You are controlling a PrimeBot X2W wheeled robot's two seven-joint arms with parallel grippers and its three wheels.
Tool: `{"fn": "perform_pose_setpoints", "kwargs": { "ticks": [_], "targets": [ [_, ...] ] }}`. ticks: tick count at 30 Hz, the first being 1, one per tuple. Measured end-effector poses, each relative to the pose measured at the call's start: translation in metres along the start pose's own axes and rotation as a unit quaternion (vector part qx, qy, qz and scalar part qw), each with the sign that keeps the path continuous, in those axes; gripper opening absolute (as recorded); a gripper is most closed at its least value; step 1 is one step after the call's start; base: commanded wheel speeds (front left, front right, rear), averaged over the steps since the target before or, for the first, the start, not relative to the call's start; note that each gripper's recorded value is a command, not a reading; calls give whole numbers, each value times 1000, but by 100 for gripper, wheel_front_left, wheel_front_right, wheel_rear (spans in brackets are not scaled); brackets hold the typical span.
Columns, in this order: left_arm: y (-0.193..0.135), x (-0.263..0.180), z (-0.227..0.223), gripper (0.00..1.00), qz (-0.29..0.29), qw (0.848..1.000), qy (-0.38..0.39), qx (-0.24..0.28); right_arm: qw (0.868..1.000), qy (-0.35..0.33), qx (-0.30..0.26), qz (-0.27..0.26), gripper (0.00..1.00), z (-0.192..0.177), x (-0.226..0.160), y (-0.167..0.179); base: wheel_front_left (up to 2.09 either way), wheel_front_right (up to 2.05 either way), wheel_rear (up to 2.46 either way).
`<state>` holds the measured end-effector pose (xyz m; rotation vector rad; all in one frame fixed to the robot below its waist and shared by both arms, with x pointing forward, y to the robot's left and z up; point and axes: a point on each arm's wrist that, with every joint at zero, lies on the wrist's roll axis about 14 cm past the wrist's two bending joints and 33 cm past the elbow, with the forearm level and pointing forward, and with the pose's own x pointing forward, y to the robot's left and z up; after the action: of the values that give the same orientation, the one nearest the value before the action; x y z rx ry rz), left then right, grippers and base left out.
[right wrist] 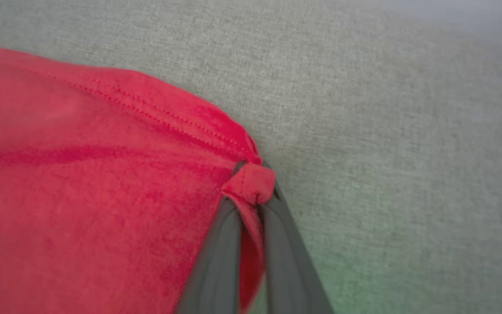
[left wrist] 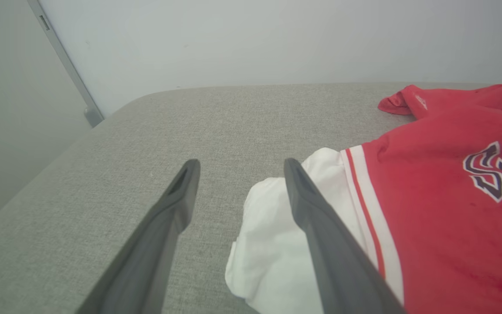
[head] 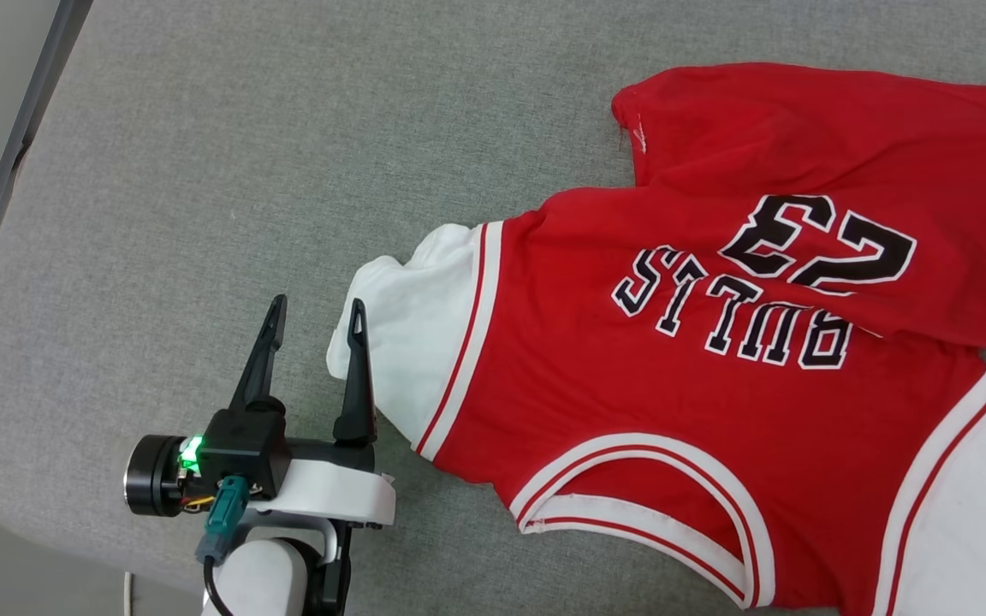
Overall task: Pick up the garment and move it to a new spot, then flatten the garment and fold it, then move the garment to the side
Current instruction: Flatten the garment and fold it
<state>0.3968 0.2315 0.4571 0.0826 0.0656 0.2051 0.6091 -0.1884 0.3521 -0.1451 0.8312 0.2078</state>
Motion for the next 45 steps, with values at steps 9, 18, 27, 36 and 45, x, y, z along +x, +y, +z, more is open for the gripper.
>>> {"fn": "perform_pose_setpoints", "kwargs": {
  "ticks": [9,18,27,36,45],
  "targets": [
    [-4,2,8,100,-11,1000,-13,-2,999,-53,-8,0,100,17,-20,-1,0,0,0],
    [2,-19,23,100,-11,999,-32,-7,967,-246,-54,27,100,68,-94,11,0,0,0],
    [-4,-34,37,100,-31,998,-55,-6,956,-279,-71,53,100,35,-164,14,0,0,0],
    [-14,-41,42,100,-50,997,-64,-7,976,-170,-112,73,100,-20,-223,21,0,0,0],
    [-16,-41,43,100,-52,996,-65,-4,992,15,-88,93,100,-102,-232,28,0,0,0]
  ]
}}
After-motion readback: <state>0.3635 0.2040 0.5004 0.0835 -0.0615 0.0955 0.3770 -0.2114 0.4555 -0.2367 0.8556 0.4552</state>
